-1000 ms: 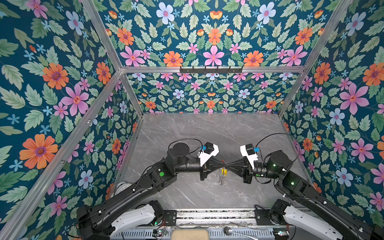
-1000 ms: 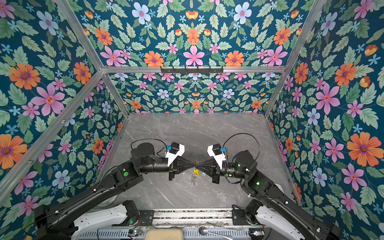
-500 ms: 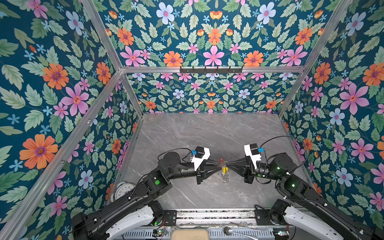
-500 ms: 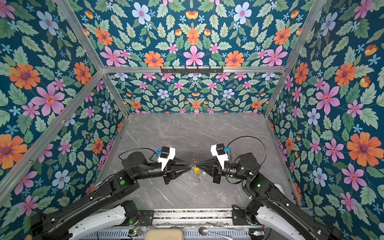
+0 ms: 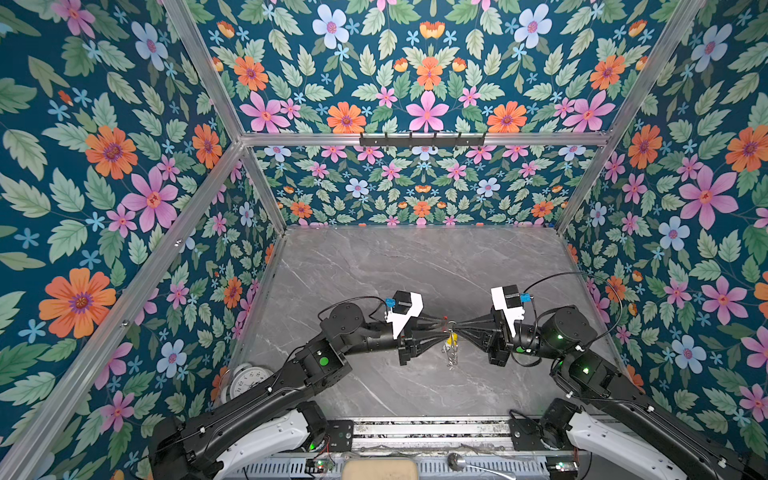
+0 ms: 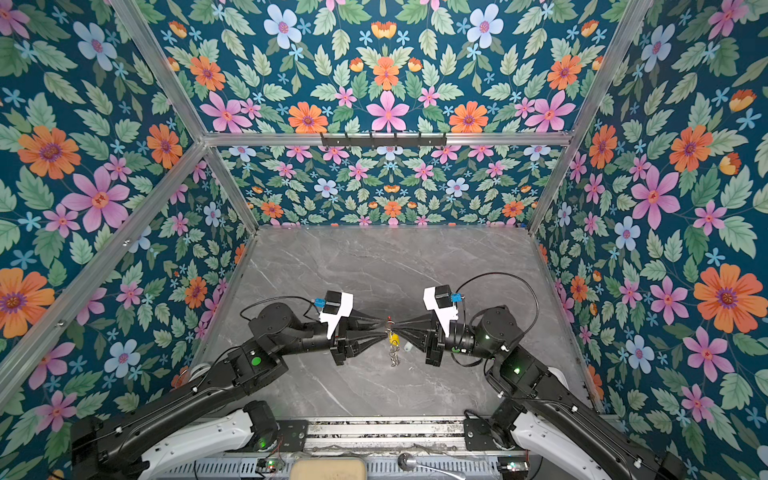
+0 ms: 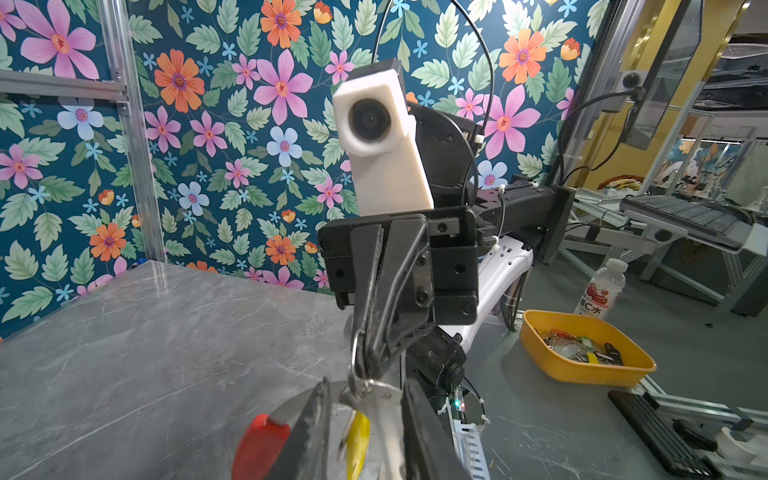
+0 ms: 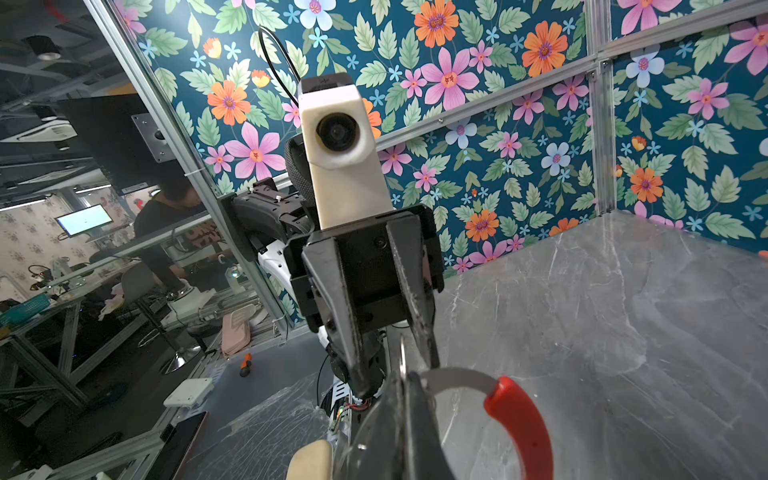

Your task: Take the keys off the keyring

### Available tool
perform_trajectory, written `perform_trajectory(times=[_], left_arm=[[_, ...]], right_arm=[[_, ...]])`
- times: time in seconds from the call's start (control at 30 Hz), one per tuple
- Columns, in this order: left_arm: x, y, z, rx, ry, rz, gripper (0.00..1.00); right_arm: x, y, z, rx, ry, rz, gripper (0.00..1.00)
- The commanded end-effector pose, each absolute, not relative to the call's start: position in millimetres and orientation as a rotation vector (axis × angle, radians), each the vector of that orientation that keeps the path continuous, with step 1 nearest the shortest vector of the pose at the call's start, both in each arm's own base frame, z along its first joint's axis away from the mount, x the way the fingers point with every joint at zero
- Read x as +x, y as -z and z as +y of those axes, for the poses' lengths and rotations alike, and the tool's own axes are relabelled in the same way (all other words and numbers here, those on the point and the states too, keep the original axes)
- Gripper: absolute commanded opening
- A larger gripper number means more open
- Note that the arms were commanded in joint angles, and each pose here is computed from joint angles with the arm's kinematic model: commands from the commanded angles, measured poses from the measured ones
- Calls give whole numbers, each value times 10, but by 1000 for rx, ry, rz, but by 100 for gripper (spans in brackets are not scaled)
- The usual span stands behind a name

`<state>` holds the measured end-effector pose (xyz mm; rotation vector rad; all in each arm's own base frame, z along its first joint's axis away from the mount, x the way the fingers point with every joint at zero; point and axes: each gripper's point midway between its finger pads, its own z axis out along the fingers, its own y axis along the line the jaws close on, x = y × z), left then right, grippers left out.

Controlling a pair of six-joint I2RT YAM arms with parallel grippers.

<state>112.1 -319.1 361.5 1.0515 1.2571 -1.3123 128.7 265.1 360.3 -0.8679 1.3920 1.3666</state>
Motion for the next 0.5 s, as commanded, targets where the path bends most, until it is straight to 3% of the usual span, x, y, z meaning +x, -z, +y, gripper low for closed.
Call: perform_trajectory(times=[0.0,0.47], left_arm=[[1109,-3744,-3183,1040,1322,1206,31],[1106,-3787,-3117,1023,1351,1191,34]], right_arm=[[1248,-3704,2643,-873,-1382,1340,0],[1197,-3726,2609,-878,-1388,1324,0]])
